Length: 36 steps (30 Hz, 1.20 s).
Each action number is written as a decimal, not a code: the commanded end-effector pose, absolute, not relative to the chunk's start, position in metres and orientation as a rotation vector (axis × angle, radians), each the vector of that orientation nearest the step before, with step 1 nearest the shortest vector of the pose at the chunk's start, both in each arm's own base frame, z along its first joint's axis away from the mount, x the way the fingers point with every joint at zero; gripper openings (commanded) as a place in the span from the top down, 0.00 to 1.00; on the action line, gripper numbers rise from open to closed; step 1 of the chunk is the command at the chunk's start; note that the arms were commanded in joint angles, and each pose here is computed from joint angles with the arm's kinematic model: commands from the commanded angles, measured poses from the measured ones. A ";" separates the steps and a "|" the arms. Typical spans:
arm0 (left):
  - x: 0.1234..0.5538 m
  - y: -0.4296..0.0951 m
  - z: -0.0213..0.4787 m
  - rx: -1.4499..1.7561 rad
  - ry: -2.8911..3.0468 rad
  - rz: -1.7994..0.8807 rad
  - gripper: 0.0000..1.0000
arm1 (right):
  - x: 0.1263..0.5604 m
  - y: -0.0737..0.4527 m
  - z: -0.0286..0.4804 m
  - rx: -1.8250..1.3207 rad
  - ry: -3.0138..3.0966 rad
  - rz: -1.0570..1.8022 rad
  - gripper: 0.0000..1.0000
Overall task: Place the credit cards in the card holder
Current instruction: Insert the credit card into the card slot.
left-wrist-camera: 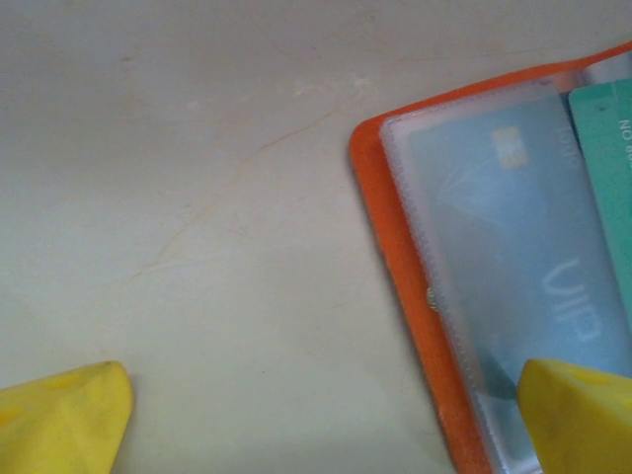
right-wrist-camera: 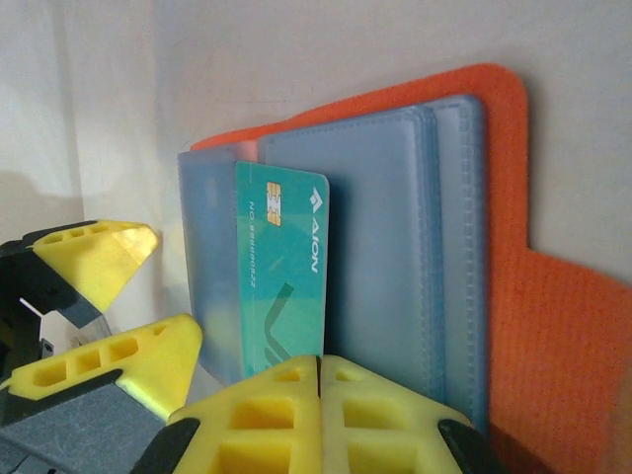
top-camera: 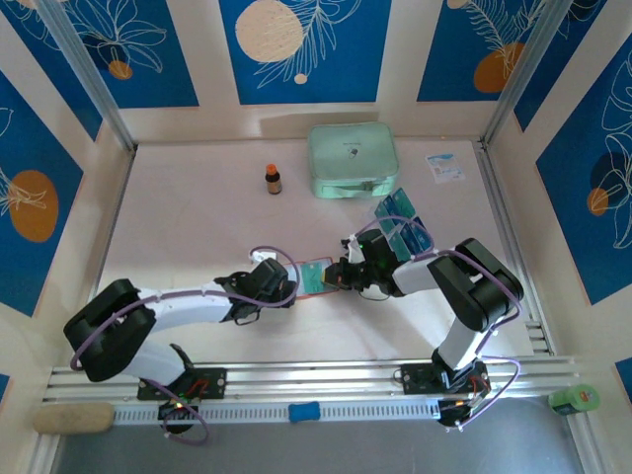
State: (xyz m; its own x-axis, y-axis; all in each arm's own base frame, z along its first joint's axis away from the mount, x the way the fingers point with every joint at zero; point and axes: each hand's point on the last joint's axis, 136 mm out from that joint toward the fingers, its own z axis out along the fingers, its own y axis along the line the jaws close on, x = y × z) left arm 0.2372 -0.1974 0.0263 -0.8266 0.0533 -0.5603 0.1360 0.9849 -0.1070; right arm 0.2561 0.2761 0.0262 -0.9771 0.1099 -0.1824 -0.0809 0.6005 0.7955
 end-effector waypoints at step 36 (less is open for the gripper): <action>0.235 -0.182 0.011 0.087 2.595 -0.102 0.00 | 0.268 0.287 0.036 0.021 2.608 1.276 1.00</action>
State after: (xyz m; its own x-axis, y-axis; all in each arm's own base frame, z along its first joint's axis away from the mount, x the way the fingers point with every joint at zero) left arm 0.2359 -0.1767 0.0171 -0.8433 0.0501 -0.5351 0.0757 0.9968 -0.0259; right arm 0.2709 0.2796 0.0365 -0.9641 0.1437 -0.2231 -0.0868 0.6237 0.7768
